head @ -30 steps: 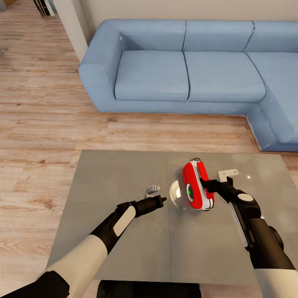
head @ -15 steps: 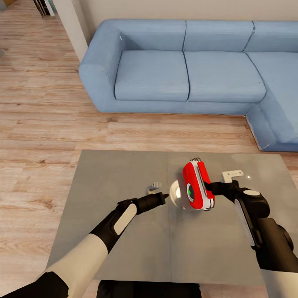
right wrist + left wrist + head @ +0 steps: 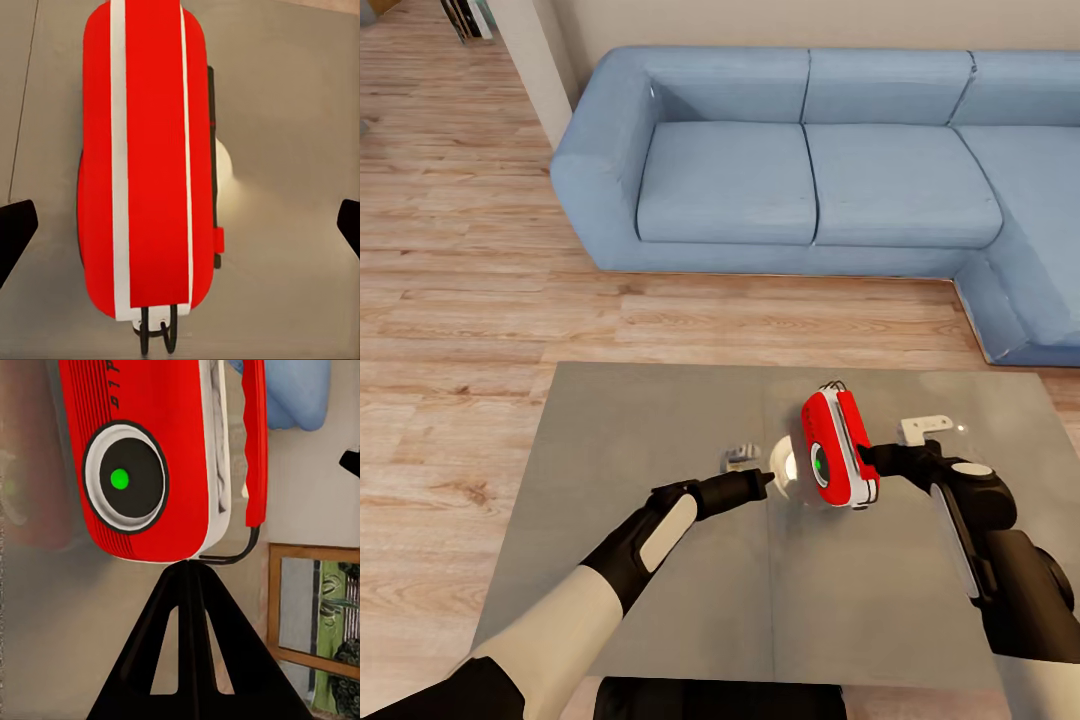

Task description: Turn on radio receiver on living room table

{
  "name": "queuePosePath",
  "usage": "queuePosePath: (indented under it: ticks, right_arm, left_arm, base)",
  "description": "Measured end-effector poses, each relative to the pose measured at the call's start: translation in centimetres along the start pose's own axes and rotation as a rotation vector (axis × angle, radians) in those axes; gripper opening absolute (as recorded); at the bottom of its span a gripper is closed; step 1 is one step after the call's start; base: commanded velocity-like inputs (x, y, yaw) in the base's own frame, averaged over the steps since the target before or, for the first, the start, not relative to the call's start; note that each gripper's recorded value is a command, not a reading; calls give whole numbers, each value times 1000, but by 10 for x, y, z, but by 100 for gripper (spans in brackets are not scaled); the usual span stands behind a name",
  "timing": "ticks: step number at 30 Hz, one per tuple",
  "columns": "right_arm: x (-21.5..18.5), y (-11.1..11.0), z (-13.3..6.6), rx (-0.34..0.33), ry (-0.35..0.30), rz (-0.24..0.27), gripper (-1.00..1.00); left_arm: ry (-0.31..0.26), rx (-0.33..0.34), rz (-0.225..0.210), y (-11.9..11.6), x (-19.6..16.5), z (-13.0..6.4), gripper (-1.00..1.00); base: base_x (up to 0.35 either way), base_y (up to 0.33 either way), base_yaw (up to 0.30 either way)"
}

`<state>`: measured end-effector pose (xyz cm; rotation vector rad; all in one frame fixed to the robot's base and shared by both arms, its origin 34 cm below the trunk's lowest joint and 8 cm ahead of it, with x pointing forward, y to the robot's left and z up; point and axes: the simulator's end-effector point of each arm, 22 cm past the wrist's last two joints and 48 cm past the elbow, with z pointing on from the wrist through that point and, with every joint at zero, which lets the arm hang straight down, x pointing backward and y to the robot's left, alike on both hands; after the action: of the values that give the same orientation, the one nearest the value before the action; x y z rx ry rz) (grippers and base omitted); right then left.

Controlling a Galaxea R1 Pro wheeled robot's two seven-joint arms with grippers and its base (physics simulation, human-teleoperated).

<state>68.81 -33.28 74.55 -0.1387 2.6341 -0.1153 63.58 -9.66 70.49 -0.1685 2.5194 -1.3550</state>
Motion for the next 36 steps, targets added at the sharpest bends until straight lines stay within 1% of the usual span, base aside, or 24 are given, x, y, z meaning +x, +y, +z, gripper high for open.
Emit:
queuePosePath:
  ticks: [6, 22, 27, 36]
  right_arm:
    - [5, -1, -1, 3, 8, 0, 100]
    - [6, -8, -1, 16, 10, 11, 100]
    - [6, -9, -1, 17, 10, 11, 100]
    - [6, -11, -2, 21, 9, 13, 100]
  left_arm:
    - [0, -36, 2, 7, -1, -1, -100]
    - [-2, -41, 4, 7, -2, -1, -100]
    - [1, -38, 3, 6, -1, -1, -100]
    - [1, -32, 3, 4, -1, -1, -100]
  base:
    - [0, 0, 0]
    - [-5, 0, 0]
    - [-220, -61, 0]
    - [-309, -36, 0]
